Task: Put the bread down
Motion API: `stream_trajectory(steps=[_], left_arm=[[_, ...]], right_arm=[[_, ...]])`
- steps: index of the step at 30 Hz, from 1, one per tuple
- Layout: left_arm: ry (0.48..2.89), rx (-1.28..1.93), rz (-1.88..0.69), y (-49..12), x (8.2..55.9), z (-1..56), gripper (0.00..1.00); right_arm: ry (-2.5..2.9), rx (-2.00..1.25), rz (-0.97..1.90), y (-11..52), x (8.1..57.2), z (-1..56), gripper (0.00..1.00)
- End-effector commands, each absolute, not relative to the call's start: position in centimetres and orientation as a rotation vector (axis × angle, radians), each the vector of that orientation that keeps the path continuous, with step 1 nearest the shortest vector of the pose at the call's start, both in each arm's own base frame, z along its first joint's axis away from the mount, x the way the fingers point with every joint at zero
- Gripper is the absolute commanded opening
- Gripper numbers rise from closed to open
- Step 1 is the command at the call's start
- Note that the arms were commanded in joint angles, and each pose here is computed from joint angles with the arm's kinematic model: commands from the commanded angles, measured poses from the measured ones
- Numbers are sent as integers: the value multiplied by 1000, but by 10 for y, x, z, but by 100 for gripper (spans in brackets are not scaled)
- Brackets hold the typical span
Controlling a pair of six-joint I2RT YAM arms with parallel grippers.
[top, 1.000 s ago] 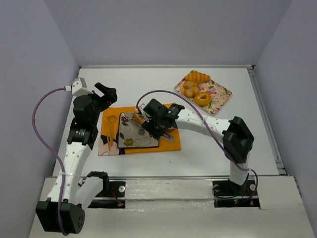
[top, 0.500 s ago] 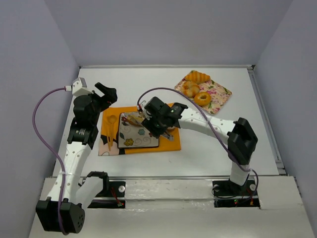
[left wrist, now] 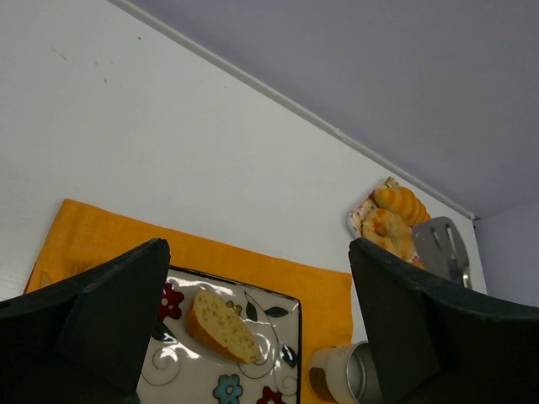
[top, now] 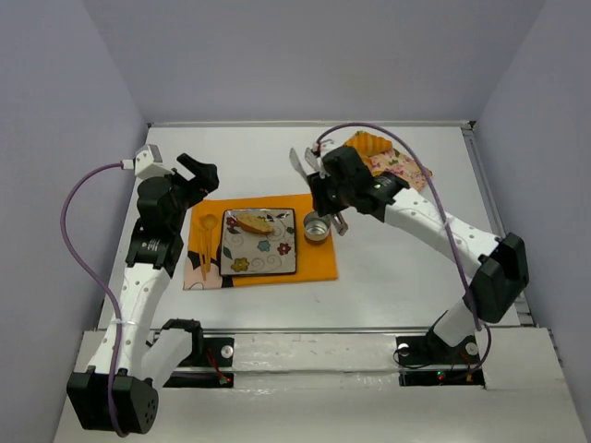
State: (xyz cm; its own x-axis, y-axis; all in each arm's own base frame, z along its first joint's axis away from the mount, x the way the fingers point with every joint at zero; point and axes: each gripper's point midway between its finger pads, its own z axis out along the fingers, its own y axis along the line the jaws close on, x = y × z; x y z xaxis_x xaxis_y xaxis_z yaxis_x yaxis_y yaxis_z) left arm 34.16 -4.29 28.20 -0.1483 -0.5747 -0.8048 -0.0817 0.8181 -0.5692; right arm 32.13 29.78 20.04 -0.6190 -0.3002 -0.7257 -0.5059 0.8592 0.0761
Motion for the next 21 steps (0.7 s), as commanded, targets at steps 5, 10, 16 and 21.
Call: stream_trajectory(steps=[5, 10, 16, 21], left_arm=[[1674, -508, -475, -44, 347, 283, 99], [1679, -505, -480, -45, 349, 281, 99], [1681, -504, -478, -45, 350, 279, 99], [1683, -503, -477, -45, 351, 278, 99]], right_arm=[[2270, -131, 261, 198, 318, 204, 51], [2381, -23, 274, 172, 275, 159, 53], [2580, 56, 250, 165, 240, 92, 57], [2634, 121, 150, 152, 233, 67, 65]])
